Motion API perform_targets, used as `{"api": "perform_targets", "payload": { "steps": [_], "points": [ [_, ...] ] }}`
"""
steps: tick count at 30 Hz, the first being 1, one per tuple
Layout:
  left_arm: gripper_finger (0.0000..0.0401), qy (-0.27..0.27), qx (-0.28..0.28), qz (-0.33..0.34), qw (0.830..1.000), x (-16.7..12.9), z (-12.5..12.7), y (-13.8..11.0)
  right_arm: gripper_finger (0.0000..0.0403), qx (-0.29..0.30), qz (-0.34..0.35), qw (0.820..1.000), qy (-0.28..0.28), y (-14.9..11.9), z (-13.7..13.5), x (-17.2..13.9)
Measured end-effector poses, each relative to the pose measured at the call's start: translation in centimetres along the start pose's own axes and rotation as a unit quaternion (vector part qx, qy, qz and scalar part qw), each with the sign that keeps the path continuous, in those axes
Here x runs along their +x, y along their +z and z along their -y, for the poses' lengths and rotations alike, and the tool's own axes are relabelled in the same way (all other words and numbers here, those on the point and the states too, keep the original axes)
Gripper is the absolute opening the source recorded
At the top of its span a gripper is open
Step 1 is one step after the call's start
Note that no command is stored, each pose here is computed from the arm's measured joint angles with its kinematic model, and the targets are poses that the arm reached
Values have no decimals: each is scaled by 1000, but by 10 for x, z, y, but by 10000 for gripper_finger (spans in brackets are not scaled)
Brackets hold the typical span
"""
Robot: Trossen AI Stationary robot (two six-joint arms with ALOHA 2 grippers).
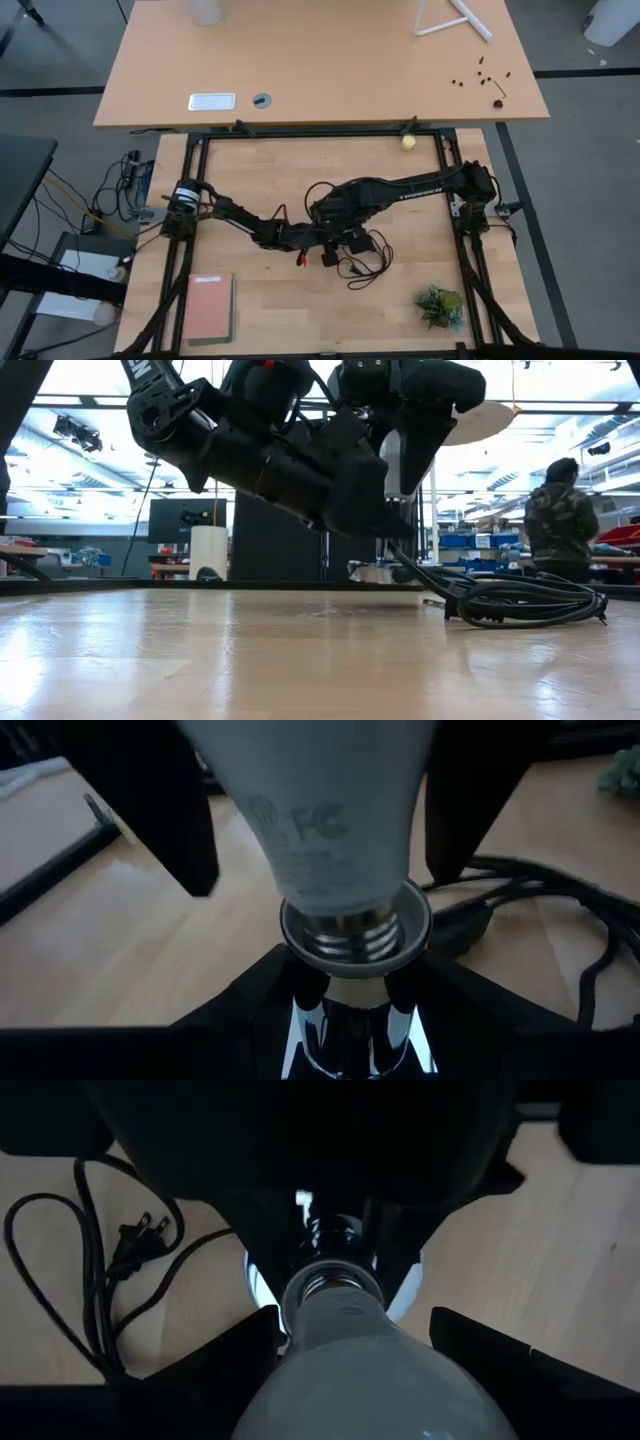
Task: Screw lightbulb
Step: Insert the white lightbulb into the silver lamp
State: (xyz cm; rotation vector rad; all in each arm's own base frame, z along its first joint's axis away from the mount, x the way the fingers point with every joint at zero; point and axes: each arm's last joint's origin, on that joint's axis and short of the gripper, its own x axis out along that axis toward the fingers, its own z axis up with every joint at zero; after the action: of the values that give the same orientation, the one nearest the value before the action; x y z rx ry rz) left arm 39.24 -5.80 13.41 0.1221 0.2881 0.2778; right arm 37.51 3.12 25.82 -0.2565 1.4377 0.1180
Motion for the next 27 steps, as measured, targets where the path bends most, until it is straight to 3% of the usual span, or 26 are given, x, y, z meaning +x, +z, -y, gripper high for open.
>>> {"api": "perform_targets", "payload": {
  "steps": [6, 27],
  "points": [
    [189, 10, 0, 7, 1000, 3, -6, 2, 267, 13, -15, 999, -31, -2, 2, 0],
    [188, -2, -23, 14, 1000, 3, -7, 4, 266, 56, 47, 997, -26, 11, -7, -2]
  ]
}}
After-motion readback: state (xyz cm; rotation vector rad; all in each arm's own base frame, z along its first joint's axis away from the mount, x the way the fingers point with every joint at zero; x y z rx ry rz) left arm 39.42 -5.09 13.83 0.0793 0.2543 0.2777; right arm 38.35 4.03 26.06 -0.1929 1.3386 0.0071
